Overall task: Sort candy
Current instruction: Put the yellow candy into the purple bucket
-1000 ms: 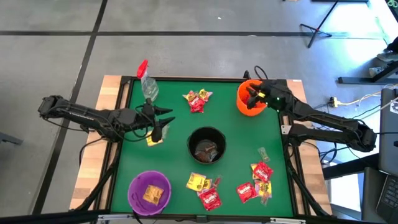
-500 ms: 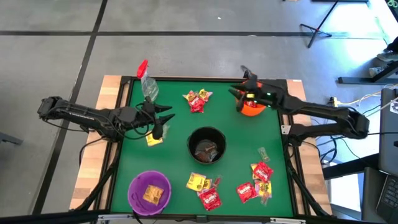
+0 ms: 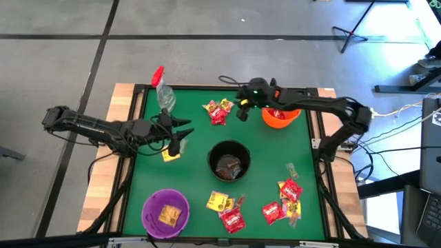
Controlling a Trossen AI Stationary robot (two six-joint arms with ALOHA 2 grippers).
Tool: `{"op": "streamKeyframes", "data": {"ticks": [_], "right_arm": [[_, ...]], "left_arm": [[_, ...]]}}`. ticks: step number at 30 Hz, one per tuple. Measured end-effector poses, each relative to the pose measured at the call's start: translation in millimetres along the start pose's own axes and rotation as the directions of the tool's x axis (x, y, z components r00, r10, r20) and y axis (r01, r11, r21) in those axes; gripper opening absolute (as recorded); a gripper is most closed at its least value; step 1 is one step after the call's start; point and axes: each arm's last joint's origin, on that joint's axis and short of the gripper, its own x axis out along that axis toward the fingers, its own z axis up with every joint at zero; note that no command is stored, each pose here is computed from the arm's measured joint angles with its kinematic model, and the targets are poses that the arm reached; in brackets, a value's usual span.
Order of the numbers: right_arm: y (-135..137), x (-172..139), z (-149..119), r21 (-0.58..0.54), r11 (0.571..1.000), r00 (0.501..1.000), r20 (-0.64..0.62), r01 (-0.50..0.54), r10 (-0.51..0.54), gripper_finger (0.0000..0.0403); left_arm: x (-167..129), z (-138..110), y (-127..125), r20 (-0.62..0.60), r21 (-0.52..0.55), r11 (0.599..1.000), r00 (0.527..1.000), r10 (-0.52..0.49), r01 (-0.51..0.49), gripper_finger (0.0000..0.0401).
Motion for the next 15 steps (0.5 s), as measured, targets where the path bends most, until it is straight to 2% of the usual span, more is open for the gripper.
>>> {"op": "streamKeyframes", "data": {"ticks": [4, 10, 15], "right_arm": [[0.8, 20.9, 3.9, -0.018, 0.999, 0.998, -0.048, -0.033, 0.032, 0.0118], [3.6, 48.5, -2.8, -0.011, 0.996, 0.991, -0.1, -0.092, 0.091, 0.0118], [2.5, 68.0, -13.0, -0.003, 0.995, 0.984, -0.152, -0.096, 0.095, 0.0119]], "left_arm": [[-1.1, -0.4, -2.3, -0.002, 0.0, 1.0, 1.0, -0.013, 0.013, 0.0165], [-1.7, -1.0, -3.6, -0.006, 0.003, 1.0, 1.0, -0.02, 0.02, 0.0165], [0.8, -3.6, -4.6, -0.02, 0.013, 1.0, 1.0, -0.017, 0.017, 0.0165]]}}
